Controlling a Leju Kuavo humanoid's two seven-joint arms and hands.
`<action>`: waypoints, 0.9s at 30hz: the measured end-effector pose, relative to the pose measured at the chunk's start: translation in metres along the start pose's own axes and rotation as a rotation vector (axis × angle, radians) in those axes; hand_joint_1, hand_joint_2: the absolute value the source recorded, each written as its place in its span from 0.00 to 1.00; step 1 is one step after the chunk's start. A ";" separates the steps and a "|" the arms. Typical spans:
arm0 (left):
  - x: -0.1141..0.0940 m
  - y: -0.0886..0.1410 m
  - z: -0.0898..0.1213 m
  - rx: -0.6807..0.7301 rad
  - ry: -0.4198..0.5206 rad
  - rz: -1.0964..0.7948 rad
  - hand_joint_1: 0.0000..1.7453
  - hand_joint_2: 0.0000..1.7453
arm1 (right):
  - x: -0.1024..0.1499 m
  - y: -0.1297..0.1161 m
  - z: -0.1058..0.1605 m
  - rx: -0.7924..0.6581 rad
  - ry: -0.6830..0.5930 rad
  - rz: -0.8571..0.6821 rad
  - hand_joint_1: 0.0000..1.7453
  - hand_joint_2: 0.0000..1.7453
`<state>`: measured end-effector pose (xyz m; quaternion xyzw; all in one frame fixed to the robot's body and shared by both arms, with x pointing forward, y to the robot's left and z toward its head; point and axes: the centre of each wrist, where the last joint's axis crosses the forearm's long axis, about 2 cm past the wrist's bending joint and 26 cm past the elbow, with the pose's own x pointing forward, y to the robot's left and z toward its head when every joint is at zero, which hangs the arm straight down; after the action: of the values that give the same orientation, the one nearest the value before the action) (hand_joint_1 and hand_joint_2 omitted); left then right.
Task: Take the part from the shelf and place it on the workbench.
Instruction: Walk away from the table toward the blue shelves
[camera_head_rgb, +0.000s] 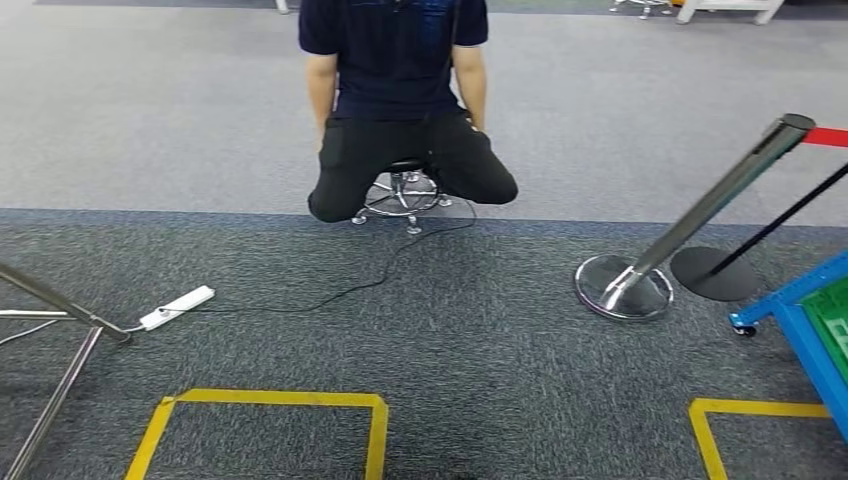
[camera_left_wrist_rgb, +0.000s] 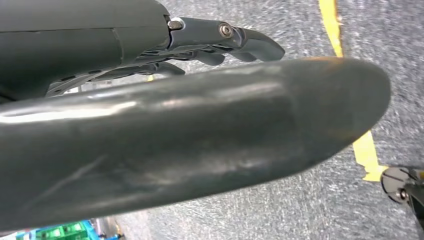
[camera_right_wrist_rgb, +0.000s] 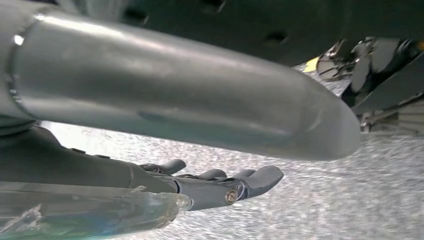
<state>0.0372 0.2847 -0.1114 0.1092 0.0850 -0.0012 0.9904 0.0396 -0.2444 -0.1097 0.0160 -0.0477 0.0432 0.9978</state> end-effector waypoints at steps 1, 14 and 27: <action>0.000 0.000 0.000 -0.010 -0.001 0.006 0.00 0.00 | -0.001 0.000 0.000 0.000 0.002 0.000 0.00 0.00; 0.001 -0.002 0.000 -0.063 -0.020 0.055 0.00 1.00 | 0.001 -0.001 0.000 0.000 -0.004 -0.010 0.00 0.00; 0.002 -0.002 0.001 -0.083 -0.040 0.011 0.00 1.00 | -0.002 -0.001 0.000 0.003 0.002 -0.013 0.00 0.00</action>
<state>0.0396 0.2823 -0.1114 0.0685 0.0646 0.0054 0.9955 0.0378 -0.2459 -0.1101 0.0175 -0.0464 0.0370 0.9981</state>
